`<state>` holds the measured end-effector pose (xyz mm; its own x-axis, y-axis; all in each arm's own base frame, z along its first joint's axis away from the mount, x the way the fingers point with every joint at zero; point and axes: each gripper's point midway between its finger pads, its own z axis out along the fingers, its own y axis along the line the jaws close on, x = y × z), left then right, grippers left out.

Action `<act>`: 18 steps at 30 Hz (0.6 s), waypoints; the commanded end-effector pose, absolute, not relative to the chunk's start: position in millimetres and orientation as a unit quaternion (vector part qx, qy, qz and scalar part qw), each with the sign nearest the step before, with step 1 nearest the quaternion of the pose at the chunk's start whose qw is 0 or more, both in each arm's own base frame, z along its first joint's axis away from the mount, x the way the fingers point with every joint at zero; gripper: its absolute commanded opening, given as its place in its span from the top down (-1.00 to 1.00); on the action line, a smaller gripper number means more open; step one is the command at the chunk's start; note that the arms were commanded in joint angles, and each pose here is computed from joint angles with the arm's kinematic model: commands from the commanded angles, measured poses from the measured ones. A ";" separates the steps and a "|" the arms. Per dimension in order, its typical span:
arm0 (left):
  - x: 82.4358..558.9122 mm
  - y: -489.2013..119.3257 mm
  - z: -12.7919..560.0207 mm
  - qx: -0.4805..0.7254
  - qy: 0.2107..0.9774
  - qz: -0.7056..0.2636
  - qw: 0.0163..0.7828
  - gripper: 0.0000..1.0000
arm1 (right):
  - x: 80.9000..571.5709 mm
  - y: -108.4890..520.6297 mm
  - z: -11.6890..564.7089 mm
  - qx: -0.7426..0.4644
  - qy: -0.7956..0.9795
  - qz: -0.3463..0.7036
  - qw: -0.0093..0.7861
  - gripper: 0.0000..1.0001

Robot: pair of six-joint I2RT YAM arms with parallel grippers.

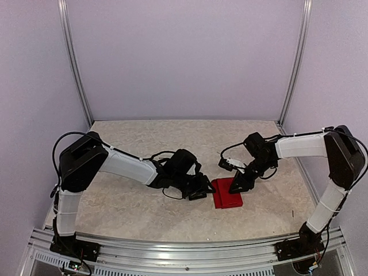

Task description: Fold the paper box

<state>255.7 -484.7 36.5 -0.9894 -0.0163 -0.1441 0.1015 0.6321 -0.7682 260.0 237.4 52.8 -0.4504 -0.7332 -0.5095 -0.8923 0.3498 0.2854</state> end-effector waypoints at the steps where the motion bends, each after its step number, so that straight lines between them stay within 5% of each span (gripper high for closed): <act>1: 258.6 -493.3 25.2 0.023 0.902 -0.428 0.054 0.01 | 258.7 238.9 33.8 -0.501 0.814 0.267 0.123 0.44; 18: 272.6 -506.1 53.6 0.032 0.867 -0.488 0.095 0.02 | 248.4 235.8 7.9 -0.484 0.826 0.277 0.076 0.46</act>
<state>264.3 -502.9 37.3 -0.9910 -0.0018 -0.1339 0.1092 0.5680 -0.8158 262.9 247.0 43.3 -0.4704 -0.7202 -0.5100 -0.8793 0.3336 0.3401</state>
